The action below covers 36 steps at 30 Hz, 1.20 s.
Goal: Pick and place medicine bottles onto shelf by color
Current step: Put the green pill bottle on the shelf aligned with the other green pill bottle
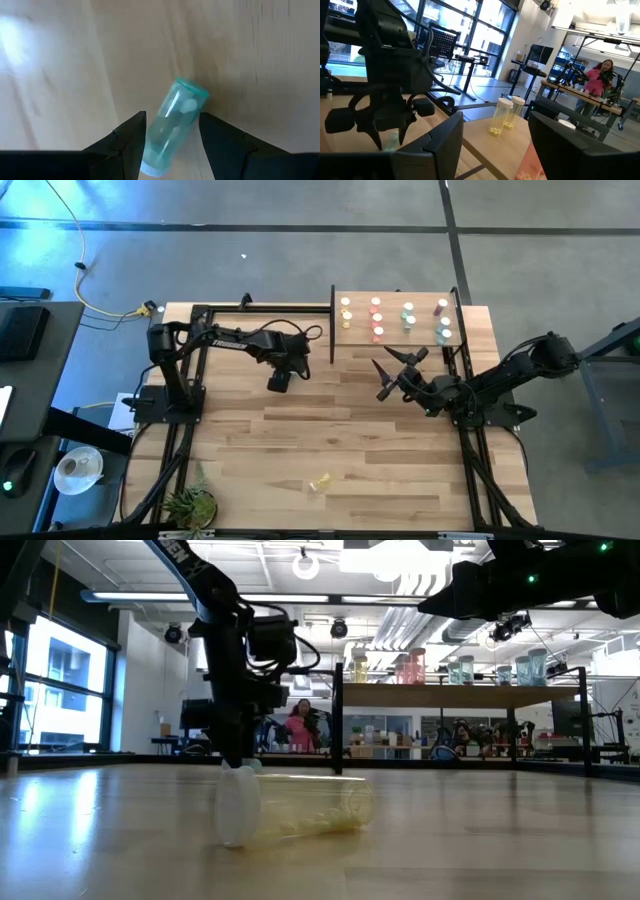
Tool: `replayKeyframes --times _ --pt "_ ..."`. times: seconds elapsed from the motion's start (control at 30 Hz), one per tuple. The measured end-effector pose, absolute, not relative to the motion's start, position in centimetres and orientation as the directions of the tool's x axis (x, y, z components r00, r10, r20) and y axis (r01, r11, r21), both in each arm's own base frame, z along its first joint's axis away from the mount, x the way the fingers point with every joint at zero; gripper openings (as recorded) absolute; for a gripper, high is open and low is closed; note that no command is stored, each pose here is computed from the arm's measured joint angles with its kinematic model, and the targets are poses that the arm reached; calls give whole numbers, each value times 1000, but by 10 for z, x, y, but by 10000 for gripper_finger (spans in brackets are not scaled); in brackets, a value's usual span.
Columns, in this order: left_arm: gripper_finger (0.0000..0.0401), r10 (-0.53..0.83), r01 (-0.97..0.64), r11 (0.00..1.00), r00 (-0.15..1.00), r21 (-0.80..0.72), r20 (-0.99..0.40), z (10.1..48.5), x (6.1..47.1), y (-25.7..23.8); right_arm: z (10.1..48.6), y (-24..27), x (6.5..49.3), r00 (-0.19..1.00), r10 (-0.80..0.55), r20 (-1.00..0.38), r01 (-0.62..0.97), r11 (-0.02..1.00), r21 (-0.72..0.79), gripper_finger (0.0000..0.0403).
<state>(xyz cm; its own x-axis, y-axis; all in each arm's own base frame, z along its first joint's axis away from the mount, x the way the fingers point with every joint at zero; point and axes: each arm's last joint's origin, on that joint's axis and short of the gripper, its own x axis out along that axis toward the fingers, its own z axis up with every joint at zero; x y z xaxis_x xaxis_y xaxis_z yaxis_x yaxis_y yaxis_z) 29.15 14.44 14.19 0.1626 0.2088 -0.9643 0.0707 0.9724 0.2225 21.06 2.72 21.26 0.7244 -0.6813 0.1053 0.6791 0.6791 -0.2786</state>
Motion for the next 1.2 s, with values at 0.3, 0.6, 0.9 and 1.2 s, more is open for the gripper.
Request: replayKeyframes --times 0.3,0.6,0.9,1.2 --pt "172 152 26 987 172 159 -973 136 293 144 212 27 211 725 -681 102 678 679 -283 217" --pt "154 127 -134 986 180 103 -975 135 293 144 212 27 211 725 -681 102 678 679 -281 217" --pt "78 51 -247 969 234 -8 -971 135 296 141 212 27 211 725 -681 103 678 680 -280 217" --pt "88 -105 -364 901 344 -236 -933 143 306 140 213 30 213 802 -585 121 591 750 -296 217"
